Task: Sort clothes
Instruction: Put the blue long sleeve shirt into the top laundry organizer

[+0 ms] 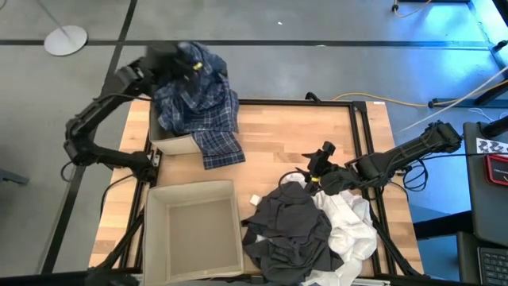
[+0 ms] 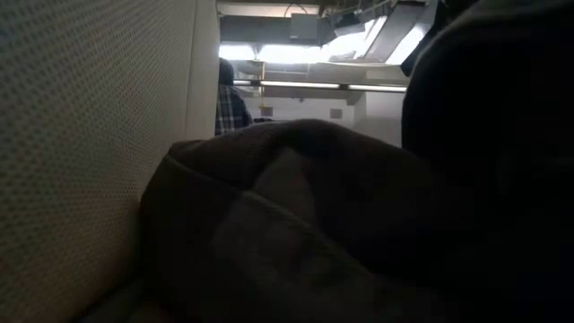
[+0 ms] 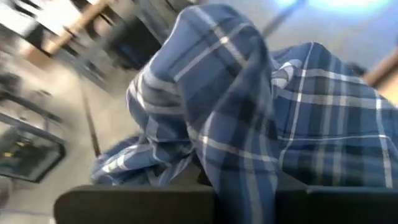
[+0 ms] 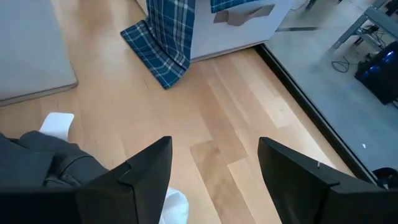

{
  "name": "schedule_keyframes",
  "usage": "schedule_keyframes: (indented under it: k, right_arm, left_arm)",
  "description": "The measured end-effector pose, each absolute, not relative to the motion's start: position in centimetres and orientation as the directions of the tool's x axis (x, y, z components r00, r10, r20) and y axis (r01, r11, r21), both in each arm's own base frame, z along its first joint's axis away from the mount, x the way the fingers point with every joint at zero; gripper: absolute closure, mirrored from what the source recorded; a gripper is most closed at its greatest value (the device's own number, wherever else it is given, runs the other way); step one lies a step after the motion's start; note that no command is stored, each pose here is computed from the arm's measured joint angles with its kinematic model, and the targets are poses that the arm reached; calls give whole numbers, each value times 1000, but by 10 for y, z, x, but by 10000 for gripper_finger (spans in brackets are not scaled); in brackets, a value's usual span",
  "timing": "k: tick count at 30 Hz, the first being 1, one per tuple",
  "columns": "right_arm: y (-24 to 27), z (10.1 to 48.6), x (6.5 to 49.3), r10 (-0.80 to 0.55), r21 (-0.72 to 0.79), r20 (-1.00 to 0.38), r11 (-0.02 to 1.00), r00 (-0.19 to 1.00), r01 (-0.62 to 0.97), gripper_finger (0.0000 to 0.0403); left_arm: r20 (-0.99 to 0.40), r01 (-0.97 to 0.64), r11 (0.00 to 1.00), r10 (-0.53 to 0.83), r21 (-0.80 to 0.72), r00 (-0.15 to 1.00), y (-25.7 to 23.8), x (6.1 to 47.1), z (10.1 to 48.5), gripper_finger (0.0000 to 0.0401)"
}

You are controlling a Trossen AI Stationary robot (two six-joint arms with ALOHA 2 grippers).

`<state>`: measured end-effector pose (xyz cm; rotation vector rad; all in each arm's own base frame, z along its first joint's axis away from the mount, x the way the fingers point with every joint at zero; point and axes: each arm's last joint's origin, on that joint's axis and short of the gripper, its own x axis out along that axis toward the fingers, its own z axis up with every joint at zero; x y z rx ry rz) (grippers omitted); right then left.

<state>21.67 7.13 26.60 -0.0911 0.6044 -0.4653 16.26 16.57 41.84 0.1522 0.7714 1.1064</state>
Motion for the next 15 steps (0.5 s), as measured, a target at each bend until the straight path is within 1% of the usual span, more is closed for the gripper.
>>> schedule_keyframes:
  k: [4,10,12,15]
  right_arm:
    - [71,262,216,-448,-219,-529,892,721,394,162]
    - [71,262,216,-449,-221,-529,892,720,395,162]
    - [71,262,216,-451,-221,-528,891,719,396,162]
    - [71,262,216,-453,-222,-527,890,719,398,162]
  left_arm:
    - [-580,-719,523,789,458,204,170,168,381,383]
    - [-673,-710,551,725,437,149,171,168,338,371]
    - [-690,-723,545,712,424,132,172,166,330,361]
    - [-724,-725,549,682,416,101,174,162,322,333]
